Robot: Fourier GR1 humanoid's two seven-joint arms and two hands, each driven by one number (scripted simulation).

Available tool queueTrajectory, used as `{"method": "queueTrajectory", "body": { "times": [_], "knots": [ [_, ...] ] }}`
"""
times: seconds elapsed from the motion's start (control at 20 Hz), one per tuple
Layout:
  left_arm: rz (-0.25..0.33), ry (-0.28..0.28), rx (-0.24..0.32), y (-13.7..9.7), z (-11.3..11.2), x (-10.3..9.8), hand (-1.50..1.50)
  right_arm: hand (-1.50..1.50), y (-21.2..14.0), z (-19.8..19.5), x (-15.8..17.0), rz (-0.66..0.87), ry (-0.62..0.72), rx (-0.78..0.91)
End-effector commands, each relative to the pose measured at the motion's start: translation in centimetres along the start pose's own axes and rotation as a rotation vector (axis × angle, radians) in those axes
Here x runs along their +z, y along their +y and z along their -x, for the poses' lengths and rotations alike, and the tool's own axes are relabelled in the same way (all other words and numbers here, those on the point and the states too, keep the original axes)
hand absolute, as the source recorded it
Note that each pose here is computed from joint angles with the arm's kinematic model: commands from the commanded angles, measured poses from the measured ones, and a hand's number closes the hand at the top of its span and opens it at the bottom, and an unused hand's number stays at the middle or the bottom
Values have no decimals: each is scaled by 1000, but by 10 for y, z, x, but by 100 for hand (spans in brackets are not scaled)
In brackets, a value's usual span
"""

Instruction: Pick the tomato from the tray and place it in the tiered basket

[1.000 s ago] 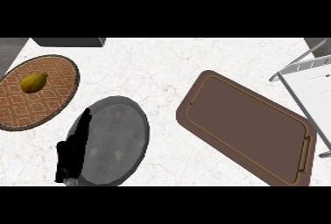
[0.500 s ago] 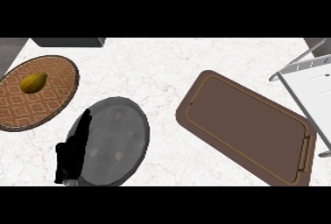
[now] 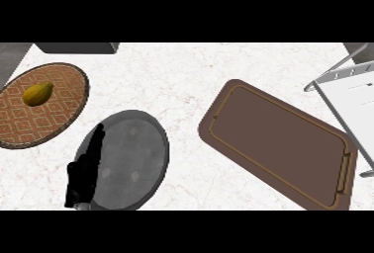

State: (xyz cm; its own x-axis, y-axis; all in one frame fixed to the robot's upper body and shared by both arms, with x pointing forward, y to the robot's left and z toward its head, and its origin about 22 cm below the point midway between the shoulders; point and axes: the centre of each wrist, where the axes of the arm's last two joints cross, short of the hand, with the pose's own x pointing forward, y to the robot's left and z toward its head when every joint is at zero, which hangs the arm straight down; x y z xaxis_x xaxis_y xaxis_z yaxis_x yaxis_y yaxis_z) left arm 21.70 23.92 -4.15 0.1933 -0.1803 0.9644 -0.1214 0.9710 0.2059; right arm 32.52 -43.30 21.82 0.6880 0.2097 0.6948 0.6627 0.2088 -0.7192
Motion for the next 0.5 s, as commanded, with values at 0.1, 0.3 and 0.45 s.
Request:
{"method": "queueTrajectory", "body": {
  "times": [0.1,0.3,0.45],
  "knots": [
    [-1,63,4,15,8,-7,0,-150,34,28,-2,-12,23,-266],
    [-8,75,15,-3,-2,-4,0,-150,7,15,-12,28,-29,-461],
    [-18,81,12,9,14,1,0,-150,-6,22,-3,128,-72,-499]
  ]
}}
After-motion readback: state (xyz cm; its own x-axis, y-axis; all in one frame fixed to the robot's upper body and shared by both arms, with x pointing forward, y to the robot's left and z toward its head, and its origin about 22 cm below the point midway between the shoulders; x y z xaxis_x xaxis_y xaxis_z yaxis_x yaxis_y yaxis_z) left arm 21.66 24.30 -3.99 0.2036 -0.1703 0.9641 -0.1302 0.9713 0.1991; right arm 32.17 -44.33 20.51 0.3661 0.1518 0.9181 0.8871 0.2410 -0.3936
